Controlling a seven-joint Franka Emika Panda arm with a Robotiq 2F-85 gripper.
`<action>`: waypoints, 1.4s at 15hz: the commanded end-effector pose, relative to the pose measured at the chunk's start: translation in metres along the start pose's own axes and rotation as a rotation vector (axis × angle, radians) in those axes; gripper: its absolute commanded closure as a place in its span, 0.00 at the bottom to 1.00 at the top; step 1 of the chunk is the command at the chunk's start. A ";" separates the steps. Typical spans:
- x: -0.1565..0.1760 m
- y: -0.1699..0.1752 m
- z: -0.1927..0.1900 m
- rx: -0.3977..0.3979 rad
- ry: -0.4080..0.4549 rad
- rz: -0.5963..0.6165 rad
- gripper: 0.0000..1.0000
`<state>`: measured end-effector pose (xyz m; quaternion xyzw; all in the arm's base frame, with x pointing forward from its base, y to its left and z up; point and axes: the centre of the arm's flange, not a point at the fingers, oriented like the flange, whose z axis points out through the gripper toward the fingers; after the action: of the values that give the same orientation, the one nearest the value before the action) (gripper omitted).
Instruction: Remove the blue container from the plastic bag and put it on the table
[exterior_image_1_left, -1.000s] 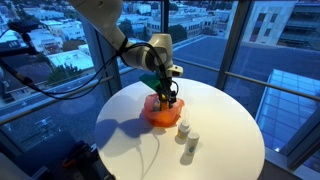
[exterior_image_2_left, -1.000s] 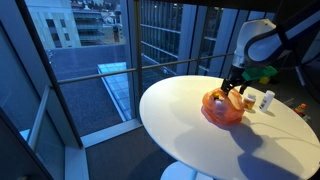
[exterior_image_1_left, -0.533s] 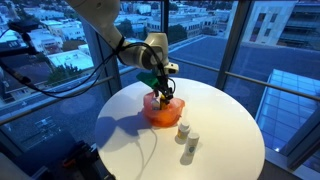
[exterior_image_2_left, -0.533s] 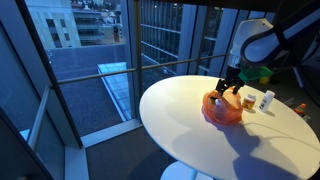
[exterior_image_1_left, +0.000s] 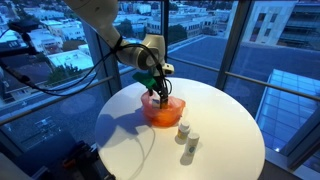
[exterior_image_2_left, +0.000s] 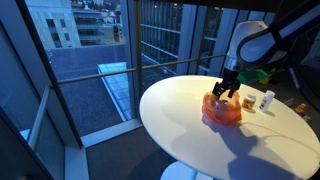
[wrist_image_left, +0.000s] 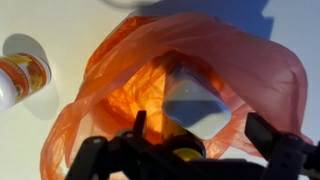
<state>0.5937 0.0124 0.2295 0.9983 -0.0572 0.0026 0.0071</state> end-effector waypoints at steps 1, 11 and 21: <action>-0.002 0.005 0.002 0.027 -0.014 -0.027 0.00; -0.003 0.008 0.024 0.028 -0.047 -0.047 0.34; 0.000 0.008 0.010 0.024 -0.030 -0.063 0.60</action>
<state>0.5899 0.0072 0.2037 0.9991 -0.0379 -0.0196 -0.0008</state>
